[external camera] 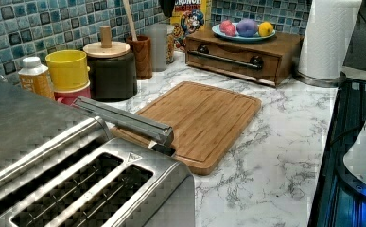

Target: Close the oven.

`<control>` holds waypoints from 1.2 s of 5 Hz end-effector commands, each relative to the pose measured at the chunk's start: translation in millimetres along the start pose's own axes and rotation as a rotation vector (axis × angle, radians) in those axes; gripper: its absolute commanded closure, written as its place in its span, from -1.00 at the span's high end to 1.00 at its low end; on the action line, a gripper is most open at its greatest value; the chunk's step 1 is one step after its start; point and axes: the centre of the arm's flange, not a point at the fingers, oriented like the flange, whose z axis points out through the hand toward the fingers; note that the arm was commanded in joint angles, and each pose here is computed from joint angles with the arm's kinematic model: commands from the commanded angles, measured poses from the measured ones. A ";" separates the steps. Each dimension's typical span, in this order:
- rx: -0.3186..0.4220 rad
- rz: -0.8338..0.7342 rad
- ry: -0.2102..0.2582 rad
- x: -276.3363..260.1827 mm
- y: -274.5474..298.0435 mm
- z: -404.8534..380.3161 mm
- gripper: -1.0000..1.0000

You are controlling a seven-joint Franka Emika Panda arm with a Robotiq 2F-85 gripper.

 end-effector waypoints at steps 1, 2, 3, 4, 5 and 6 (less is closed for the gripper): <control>0.273 -0.063 0.108 17.0 69.1 59.4 -1.00; 0.383 -0.081 0.124 18.5 69.8 80.9 -1.00; 0.440 -0.146 0.081 22.3 59.1 101.0 -1.00; 0.462 -0.214 0.090 18.0 40.0 125.2 -1.00; 0.490 -0.206 0.117 22.0 42.7 153.8 -1.00; 0.514 -0.200 0.163 30.5 56.3 177.0 -1.00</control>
